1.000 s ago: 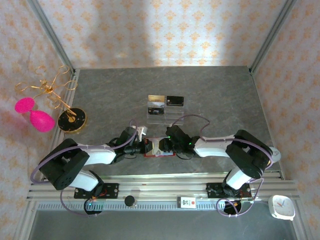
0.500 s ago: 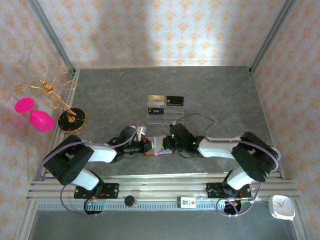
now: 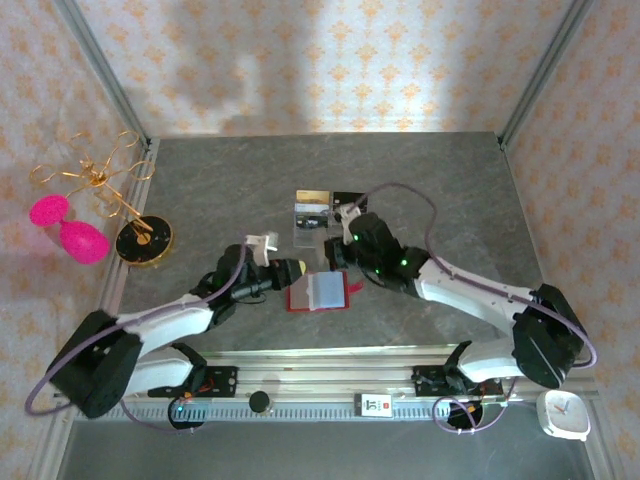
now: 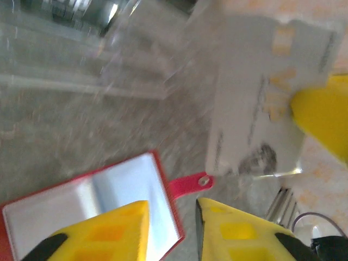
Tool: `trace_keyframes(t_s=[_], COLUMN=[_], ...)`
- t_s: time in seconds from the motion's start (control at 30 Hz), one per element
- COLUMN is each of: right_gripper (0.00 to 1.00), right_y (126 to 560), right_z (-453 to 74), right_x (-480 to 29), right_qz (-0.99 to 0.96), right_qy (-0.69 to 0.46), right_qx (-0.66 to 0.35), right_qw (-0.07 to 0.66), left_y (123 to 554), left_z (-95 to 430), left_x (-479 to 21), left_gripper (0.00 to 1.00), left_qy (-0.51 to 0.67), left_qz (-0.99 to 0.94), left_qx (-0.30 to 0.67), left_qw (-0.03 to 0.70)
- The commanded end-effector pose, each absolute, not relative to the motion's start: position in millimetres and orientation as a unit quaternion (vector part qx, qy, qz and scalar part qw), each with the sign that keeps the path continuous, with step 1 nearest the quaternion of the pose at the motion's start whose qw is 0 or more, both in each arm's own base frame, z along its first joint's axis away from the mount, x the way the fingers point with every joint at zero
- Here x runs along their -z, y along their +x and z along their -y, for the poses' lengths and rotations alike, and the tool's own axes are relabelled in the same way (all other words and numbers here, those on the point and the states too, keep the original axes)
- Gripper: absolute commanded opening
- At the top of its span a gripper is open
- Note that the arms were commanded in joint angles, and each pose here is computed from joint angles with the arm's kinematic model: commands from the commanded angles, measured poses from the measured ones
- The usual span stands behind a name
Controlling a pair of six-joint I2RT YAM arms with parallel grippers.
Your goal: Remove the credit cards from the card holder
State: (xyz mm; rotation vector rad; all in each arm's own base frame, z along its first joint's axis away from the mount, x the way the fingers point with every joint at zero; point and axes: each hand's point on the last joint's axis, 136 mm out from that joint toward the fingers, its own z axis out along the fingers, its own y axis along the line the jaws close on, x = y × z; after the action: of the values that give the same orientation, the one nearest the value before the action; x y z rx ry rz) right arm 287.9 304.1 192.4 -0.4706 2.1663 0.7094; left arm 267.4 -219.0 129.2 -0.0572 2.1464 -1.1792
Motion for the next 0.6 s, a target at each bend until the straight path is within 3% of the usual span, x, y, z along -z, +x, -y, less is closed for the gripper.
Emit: trace_keyframes(t_s=[0.0,0.17,0.23,0.57], right_gripper=[0.0,0.0,0.0,0.0], right_y=[315,339,348,387], right_z=[-308,-325,-329,-336], right_x=[-203,-212,-209,-199], right_qz=[-0.829,-0.794,-0.787,-0.733], right_qy=[-0.306,-0.433,-0.473,-0.588], right_qx=[-0.18,-0.137,-0.112,-0.039], right_qw=[0.432,0.404,0.381,0.339], left_y=[272,270,268,273], left_z=[196,166,157,133], left_x=[-141,-169,-177,-189], left_gripper=[0.41,0.68,0.99,0.99], left_qy=[-0.05,-0.065,-0.069,-0.09], left_qz=[-0.827,-0.817,-0.816,-0.82], left_qx=[0.434,0.403,0.388,0.34], left_qw=[0.353,0.406,0.423,0.452])
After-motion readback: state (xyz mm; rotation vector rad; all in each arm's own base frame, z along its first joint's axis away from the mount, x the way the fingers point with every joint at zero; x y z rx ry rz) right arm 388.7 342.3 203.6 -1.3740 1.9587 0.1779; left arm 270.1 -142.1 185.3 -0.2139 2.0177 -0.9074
